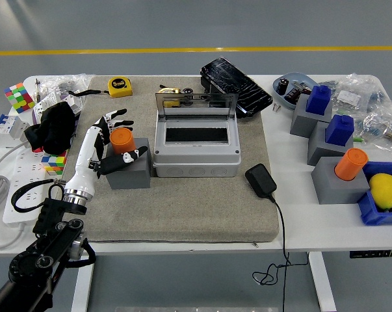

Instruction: Fetch the battery,place it into the box,close the lid of the box

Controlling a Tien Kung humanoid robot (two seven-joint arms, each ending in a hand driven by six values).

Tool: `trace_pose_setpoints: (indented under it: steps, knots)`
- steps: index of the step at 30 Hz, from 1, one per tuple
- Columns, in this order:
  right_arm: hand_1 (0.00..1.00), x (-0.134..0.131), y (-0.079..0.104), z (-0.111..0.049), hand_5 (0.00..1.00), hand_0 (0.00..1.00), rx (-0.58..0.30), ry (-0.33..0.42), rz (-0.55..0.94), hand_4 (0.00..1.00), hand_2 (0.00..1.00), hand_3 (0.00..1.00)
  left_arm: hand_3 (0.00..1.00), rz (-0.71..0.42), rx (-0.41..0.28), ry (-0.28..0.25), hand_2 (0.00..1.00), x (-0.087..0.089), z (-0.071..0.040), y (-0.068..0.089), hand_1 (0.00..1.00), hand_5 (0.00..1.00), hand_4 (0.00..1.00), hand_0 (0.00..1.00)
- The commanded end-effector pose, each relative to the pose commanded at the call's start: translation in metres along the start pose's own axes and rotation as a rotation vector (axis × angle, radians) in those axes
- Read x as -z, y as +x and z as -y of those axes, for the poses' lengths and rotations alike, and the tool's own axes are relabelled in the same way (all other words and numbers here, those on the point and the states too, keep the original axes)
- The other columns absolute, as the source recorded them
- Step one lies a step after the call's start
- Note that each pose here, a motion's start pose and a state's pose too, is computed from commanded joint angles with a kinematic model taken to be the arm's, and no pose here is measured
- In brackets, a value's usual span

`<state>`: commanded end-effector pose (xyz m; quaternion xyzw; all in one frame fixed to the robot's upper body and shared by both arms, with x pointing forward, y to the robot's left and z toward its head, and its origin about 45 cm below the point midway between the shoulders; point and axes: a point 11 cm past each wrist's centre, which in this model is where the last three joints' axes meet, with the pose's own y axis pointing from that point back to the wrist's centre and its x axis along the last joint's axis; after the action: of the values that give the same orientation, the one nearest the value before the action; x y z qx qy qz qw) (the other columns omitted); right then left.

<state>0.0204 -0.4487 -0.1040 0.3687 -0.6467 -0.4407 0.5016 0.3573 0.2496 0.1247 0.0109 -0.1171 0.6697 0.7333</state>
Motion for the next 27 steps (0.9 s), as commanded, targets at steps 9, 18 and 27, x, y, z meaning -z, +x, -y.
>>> trace_pose_setpoints:
  steps: [9, 18, 27]
  knots:
    - [0.643, 0.001, 0.0, 0.0, 0.502, 0.634, 0.001, 0.0, -0.005, 0.992, 0.671, 0.57, 0.577, -0.042, -0.008, 0.012, 0.464, 0.004, 0.003, -0.003, 0.331, 0.002, 0.979, 0.245]
    - [0.643, 0.003, 0.0, 0.0, 0.502, 0.634, -0.001, 0.005, -0.005, 0.992, 0.671, 0.571, 0.4, -0.067, -0.007, -0.006, 0.322, 0.002, 0.005, -0.006, 0.247, 0.002, 0.874, 0.233]
    - [0.644, 0.002, 0.0, 0.0, 0.5, 0.634, -0.005, 0.007, -0.004, 0.993, 0.671, 0.571, 0.306, -0.06, 0.009, -0.037, 0.241, -0.007, 0.008, -0.009, 0.21, 0.002, 0.71, 0.232]
